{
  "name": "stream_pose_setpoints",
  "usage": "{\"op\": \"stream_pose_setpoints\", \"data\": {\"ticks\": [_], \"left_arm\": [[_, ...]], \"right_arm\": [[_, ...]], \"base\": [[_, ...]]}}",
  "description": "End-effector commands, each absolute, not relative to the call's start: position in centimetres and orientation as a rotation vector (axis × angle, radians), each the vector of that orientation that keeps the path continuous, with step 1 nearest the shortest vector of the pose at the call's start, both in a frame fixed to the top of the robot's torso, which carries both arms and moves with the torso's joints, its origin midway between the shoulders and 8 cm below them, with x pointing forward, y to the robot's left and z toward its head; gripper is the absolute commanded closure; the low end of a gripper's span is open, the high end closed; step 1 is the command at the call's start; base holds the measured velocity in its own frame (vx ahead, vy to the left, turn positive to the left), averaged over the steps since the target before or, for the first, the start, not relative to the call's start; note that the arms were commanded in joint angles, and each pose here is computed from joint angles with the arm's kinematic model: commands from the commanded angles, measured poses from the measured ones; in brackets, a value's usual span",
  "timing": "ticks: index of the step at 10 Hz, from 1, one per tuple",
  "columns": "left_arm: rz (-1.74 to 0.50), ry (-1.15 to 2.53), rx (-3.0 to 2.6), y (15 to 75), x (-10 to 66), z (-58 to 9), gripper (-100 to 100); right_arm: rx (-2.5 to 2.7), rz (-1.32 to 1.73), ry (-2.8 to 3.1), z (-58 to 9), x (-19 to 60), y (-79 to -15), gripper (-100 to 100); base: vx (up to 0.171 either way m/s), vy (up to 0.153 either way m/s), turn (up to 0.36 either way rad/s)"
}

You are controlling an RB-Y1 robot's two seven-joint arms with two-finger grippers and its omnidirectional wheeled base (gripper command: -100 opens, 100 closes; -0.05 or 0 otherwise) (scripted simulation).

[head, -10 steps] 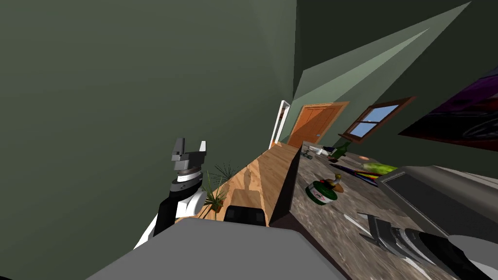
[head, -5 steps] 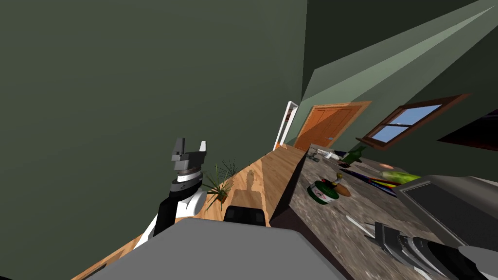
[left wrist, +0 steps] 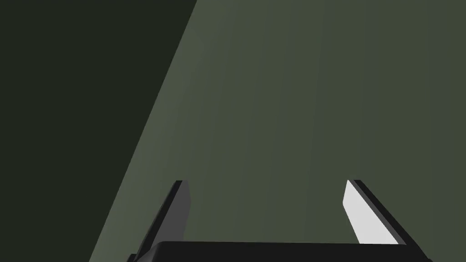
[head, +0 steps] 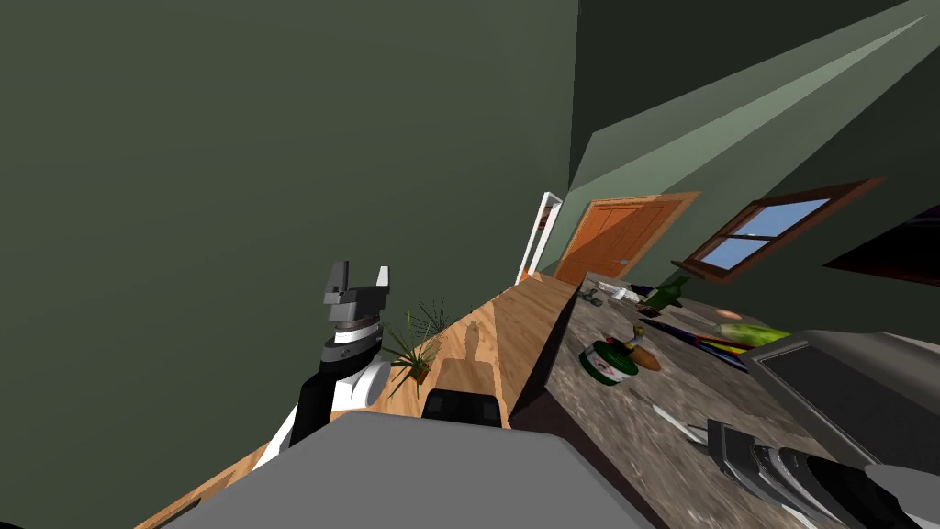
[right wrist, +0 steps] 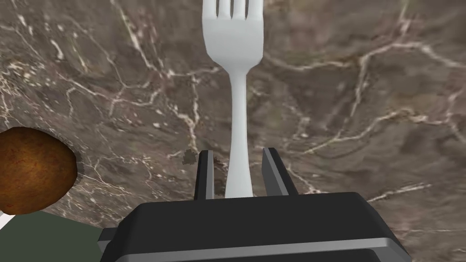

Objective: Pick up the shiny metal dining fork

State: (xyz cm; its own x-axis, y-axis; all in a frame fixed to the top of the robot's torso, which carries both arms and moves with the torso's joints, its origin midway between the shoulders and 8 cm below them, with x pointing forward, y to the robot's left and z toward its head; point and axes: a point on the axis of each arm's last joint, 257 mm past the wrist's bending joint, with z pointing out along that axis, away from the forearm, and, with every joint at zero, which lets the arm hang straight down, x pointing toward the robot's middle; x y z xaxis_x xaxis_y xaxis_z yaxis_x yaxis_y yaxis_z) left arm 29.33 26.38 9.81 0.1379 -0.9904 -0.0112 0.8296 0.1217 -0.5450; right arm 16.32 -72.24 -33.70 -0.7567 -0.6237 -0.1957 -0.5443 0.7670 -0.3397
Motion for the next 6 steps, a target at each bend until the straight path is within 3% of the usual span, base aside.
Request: {"op": "stream_pose_setpoints", "data": {"ticks": [1,6], "left_arm": [[-1.386,0.421,-0.465,26.4,29.3,9.8,0],[-1.386,0.421,-0.465,26.4,29.3,9.8,0]], "right_arm": [[-0.932,-0.372,2.653,-33.3,16.8,-72.0,100],[-1.113,-0.340,2.565,-31.5,19.4,-70.2,100]], "base": [[0.071,-0.004,-0.284],[0.146,0.025,-0.297]]}}
